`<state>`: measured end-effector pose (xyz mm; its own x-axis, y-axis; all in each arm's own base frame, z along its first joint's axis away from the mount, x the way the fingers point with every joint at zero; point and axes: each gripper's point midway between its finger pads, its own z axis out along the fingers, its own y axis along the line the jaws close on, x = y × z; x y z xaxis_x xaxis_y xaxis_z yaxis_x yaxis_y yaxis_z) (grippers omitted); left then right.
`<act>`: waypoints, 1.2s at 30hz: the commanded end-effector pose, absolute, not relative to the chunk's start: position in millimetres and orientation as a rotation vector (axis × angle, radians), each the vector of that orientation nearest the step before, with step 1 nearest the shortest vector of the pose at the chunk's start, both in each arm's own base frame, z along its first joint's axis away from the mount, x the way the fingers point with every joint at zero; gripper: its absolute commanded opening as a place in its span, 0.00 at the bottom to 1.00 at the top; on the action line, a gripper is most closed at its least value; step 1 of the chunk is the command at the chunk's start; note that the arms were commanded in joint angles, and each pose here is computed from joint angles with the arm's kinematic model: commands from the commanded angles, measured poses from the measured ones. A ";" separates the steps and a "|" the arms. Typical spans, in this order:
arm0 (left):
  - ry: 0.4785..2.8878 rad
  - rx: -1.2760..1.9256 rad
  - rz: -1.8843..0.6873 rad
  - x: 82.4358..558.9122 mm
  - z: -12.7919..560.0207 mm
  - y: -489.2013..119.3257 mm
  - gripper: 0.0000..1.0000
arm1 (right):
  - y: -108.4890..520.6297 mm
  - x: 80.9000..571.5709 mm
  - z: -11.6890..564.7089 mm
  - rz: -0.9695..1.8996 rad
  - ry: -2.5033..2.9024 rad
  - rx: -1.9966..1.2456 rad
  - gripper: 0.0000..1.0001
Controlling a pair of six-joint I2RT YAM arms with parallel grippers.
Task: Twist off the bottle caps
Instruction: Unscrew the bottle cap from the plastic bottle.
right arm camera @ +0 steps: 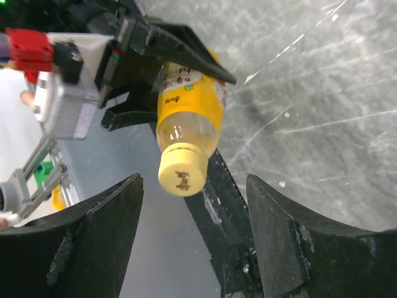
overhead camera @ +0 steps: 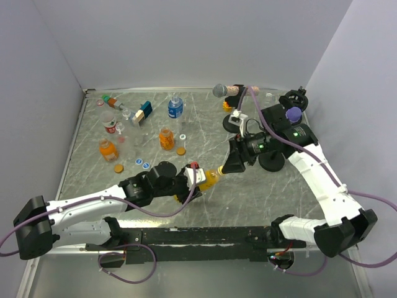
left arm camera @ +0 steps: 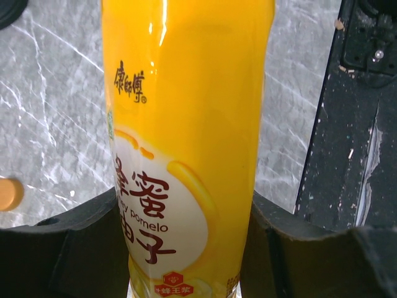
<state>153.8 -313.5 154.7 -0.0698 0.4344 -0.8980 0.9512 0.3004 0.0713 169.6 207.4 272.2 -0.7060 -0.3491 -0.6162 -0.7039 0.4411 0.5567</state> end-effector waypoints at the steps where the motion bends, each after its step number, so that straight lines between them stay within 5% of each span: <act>1: 1.533 1.170 -0.766 166.9 208.9 -334.6 0.25 | 211.0 159.8 276.1 1.142 2.295 -0.945 0.72; 19: 1.528 1.195 -0.786 162.1 205.5 -335.5 0.25 | 219.5 148.3 280.0 1.164 2.182 -1.174 0.13; 28: 1.449 1.290 -0.899 136.0 200.5 -326.9 0.26 | 220.8 114.6 298.8 1.000 1.430 -1.831 0.09; 36: 1.436 1.279 -0.926 133.0 201.0 -318.9 0.26 | 228.8 127.6 298.3 0.736 1.125 -1.978 0.11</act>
